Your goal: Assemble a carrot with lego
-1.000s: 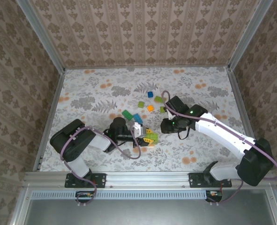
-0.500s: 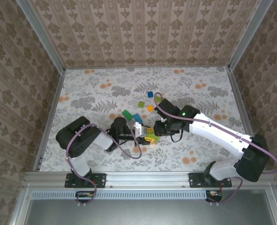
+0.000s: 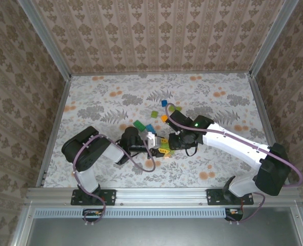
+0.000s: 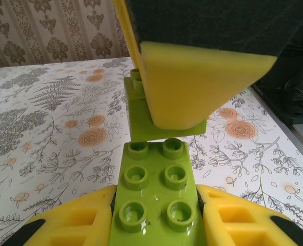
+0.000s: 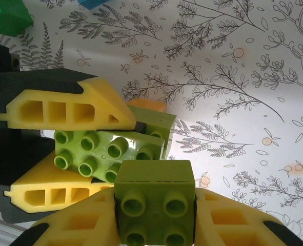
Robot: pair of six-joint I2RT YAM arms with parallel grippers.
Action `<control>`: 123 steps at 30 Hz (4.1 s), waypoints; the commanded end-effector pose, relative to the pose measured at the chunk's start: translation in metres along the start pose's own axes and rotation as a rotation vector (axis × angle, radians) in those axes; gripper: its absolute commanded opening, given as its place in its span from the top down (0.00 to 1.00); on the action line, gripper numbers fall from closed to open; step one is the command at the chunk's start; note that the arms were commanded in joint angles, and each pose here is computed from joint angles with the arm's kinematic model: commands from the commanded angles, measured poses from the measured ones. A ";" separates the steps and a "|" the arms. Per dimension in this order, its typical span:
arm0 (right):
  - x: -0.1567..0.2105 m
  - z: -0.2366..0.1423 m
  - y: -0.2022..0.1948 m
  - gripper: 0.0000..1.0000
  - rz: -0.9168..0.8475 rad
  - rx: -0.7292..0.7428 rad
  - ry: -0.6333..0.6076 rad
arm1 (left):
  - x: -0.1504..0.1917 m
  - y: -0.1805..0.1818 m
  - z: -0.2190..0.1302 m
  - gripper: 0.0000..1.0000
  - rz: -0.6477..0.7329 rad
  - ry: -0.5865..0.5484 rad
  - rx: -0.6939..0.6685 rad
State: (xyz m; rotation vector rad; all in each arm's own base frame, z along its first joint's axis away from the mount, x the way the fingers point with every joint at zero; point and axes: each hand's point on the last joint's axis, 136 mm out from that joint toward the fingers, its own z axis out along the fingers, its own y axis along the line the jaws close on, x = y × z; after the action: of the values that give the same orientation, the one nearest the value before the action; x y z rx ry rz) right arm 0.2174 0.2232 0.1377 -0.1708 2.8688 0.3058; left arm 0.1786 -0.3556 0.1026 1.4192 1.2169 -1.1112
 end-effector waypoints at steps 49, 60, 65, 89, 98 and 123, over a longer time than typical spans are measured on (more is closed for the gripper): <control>0.000 0.024 -0.028 0.82 0.069 0.181 0.020 | 0.073 -0.006 0.002 0.86 -0.206 0.196 0.040; -0.001 0.036 -0.022 0.82 0.088 0.165 0.038 | 0.077 -0.005 0.003 0.86 -0.211 0.202 0.037; -0.001 0.042 -0.020 0.81 0.092 0.168 0.050 | 0.077 -0.004 0.002 0.86 -0.209 0.203 0.033; 0.011 0.072 -0.012 0.78 0.005 0.182 0.202 | 0.080 -0.002 0.000 0.86 -0.218 0.209 0.027; 0.010 0.076 -0.004 0.71 0.043 0.130 0.179 | 0.082 -0.001 0.000 0.86 -0.222 0.213 0.025; 0.006 0.064 -0.015 0.80 0.101 0.240 0.197 | 0.086 0.000 0.001 0.86 -0.229 0.236 0.022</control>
State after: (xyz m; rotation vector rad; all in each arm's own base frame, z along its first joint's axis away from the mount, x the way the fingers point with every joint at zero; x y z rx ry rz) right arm 0.2431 0.2217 0.1192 -0.0010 2.9519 0.0451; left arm 0.1985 -0.3632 0.0997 1.4135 1.2371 -1.1610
